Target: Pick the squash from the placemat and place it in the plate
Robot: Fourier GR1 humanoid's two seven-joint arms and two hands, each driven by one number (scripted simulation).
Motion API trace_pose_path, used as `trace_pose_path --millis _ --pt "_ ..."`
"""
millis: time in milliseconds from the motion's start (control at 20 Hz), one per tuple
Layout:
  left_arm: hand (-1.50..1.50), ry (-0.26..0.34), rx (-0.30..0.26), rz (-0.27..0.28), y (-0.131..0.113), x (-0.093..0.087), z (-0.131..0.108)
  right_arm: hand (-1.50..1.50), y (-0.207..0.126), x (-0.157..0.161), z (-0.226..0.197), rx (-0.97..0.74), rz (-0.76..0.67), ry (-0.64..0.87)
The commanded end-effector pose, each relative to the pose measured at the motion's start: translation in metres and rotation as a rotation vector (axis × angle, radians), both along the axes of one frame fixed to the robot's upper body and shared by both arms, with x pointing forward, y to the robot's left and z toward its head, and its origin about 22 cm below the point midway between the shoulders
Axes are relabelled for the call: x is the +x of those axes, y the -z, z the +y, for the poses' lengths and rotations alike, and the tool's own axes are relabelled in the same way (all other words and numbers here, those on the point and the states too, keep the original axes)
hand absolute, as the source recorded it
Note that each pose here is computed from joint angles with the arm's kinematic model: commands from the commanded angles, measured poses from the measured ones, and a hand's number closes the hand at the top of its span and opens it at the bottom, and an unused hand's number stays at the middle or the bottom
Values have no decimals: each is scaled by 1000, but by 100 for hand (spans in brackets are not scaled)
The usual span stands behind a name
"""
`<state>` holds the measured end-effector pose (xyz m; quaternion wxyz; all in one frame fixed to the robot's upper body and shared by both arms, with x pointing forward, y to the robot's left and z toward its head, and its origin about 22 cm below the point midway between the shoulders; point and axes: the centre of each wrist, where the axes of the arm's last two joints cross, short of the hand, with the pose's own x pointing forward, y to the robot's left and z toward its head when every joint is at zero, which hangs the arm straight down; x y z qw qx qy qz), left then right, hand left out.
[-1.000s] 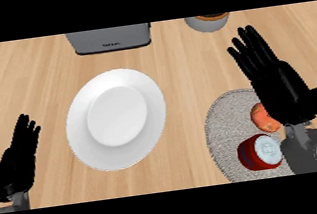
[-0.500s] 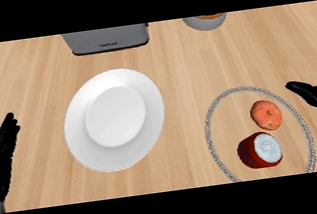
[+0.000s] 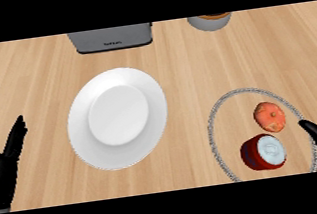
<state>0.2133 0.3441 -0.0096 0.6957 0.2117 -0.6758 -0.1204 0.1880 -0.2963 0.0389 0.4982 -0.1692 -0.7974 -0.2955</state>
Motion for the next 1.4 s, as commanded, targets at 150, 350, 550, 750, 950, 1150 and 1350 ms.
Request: trace_pose_path --millis 150,350,550,750,950,1150,1350 --pt "0 7 20 8 -1 -1 -12 -150 1 -51 -5 -208 287 -161" --pt "0 18 9 -9 1 3 -25 -150 -21 -55 -37 -328 510 -220" --pt "0 17 20 -8 -14 14 -9 -150 -37 -32 -55 -360 631 -230" --pt "0 20 11 -6 1 7 -14 -150 -45 -9 -52 -376 779 -277" --pt "0 19 36 -8 -14 3 -5 -150 -58 13 -58 -413 845 -356" --pt "0 16 26 -11 -10 7 0 -150 -23 17 -67 -446 957 -468" --pt "0 26 16 -1 -14 -2 0 -150 -41 44 -78 -541 1061 -507"
